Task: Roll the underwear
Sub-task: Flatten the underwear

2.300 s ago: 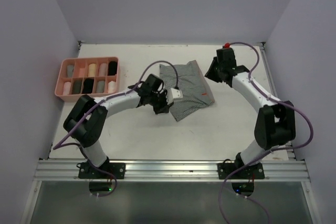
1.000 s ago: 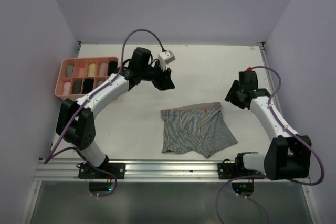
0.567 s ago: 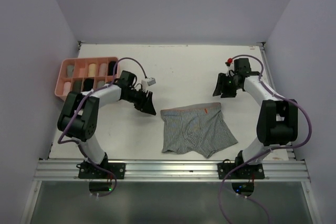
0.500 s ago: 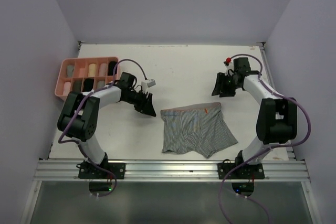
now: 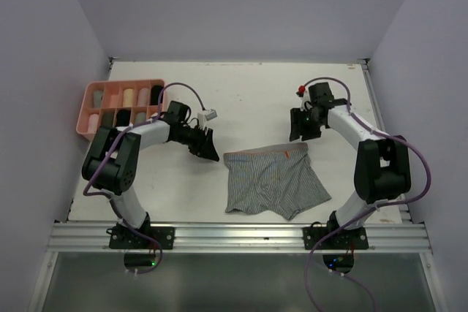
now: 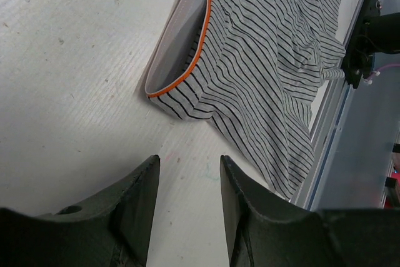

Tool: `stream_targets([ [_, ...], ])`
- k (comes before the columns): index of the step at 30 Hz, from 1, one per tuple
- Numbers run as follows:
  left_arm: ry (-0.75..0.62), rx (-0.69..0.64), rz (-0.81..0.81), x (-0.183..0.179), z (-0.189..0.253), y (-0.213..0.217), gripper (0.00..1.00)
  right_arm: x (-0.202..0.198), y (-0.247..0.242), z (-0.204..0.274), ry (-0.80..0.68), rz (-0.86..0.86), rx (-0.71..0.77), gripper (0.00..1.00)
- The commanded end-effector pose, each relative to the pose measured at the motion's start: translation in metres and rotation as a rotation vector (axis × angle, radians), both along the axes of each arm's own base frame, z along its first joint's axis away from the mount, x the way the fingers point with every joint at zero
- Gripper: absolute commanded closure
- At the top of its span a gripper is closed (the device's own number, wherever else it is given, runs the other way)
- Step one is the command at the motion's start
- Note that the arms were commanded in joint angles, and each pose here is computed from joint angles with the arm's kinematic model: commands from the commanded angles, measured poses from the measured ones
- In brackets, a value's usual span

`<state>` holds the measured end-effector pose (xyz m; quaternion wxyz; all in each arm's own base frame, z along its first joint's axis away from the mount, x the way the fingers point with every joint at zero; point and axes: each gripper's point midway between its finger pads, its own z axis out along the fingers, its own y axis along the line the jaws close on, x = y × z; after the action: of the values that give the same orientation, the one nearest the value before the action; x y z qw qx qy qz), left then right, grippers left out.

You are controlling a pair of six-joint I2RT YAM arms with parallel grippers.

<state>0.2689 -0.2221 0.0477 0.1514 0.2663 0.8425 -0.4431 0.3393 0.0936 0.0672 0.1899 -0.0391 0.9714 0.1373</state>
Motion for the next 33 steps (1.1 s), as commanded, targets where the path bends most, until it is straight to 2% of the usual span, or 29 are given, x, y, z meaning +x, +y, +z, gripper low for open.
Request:
stream_targets([
  [1, -0.021, -0.037, -0.019, 0.000, 0.004, -0.002, 0.53, -0.010, -0.020, 0.006, 0.003, 0.002, -0.154, 0.47],
  [7, -0.033, -0.033, -0.034, -0.008, 0.003, 0.001, 0.52, -0.019, -0.045, 0.023, -0.043, -0.057, -0.287, 0.42],
  [12, -0.020, -0.031, -0.037, -0.011, -0.002, 0.002, 0.52, -0.023, -0.040, 0.015, -0.028, -0.042, -0.258, 0.40],
  [21, -0.027, -0.053, -0.043, -0.009, 0.000, -0.001, 0.52, -0.030, -0.034, -0.012, 0.085, -0.037, -0.240, 0.47],
  [26, -0.051, -0.056, -0.028, -0.006, -0.003, 0.000, 0.51, -0.027, -0.031, -0.024, 0.112, -0.031, -0.230, 0.59],
  [27, -0.045, -0.062, -0.023, -0.006, -0.004, -0.001, 0.50, -0.025, -0.033, -0.024, 0.108, -0.034, -0.237, 0.64],
  [28, -0.050, -0.069, -0.018, -0.005, -0.004, -0.001, 0.50, -0.024, -0.033, -0.025, 0.108, -0.037, -0.236, 0.75],
  [31, -0.058, -0.106, -0.008, -0.003, -0.005, -0.006, 0.49, -0.021, -0.034, -0.009, 0.068, -0.052, -0.226, 0.92],
  [33, -0.078, -0.146, 0.016, 0.005, -0.002, -0.011, 0.49, -0.017, -0.035, 0.006, 0.019, -0.057, -0.213, 0.96],
])
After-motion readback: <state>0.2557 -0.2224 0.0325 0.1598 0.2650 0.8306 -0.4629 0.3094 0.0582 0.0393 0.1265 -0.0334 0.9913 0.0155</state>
